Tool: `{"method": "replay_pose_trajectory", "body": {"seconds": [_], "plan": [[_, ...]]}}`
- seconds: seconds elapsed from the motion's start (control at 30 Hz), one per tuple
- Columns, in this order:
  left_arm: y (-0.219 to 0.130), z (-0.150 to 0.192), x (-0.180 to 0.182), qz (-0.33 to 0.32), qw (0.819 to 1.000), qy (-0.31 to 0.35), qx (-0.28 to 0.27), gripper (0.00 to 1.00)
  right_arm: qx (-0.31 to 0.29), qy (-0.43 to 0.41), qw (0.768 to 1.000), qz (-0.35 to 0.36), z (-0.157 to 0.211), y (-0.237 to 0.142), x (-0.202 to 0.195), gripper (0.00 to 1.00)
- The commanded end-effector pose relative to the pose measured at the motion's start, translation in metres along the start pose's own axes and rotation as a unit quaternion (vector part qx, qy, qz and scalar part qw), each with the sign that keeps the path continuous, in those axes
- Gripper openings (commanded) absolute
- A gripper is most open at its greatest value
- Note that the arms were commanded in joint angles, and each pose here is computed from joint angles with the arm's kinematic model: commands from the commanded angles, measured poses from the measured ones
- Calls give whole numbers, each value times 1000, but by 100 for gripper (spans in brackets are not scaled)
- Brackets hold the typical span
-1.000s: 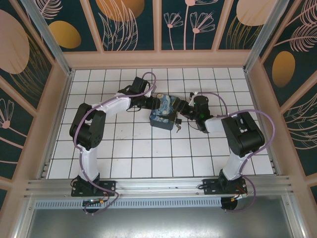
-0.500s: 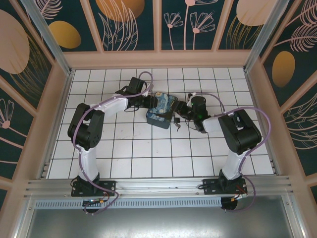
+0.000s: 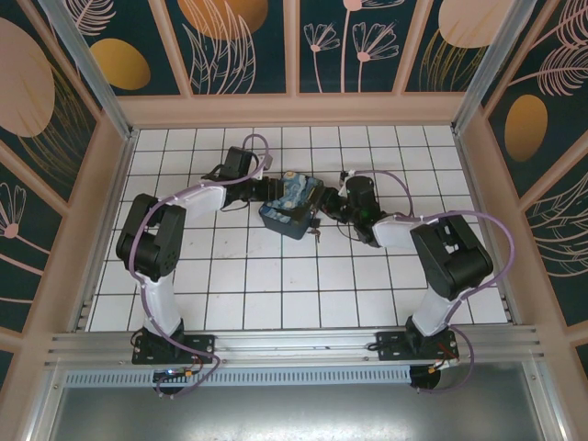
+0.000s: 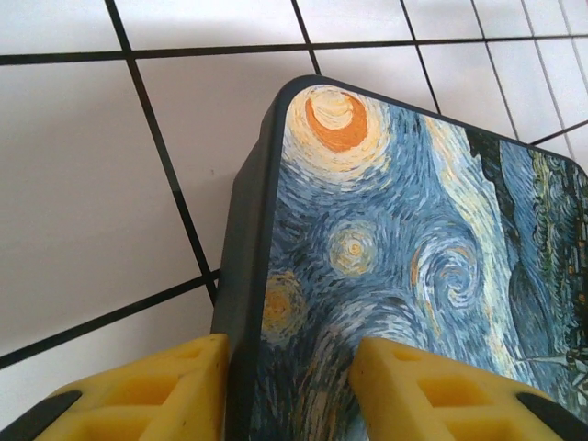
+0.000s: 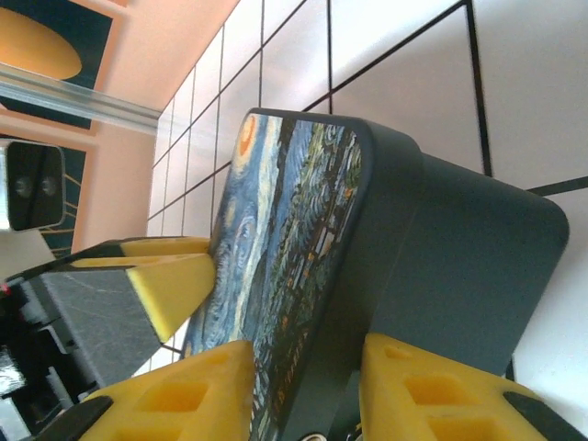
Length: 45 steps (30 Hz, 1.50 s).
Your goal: Unlock the padlock with the key
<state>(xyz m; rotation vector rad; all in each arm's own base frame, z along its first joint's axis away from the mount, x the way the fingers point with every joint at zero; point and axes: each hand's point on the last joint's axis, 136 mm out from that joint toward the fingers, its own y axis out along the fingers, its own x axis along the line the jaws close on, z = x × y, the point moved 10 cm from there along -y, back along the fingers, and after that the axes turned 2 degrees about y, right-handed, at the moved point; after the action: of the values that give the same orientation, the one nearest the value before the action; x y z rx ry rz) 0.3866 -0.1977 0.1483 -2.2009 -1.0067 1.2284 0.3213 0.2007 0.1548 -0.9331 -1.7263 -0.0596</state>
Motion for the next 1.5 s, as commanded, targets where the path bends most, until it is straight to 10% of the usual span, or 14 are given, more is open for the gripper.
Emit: {"method": "replay_pose_trajectory", "body": {"seconds": [0.0,0.77,1.03,1.47], "plan": [[14,50,-20,91,988,-40,115,45,5,-78,983,-168,-3,-11,91,33],[-2,51,-30,83,991,-58,85,57,11,-129,987,-99,-4,-35,121,38],[-22,26,-45,29,998,-24,47,69,0,-134,991,27,-53,-86,48,50],[-16,-8,-83,-56,998,30,18,79,59,-161,985,0,-65,-71,8,54]]}}
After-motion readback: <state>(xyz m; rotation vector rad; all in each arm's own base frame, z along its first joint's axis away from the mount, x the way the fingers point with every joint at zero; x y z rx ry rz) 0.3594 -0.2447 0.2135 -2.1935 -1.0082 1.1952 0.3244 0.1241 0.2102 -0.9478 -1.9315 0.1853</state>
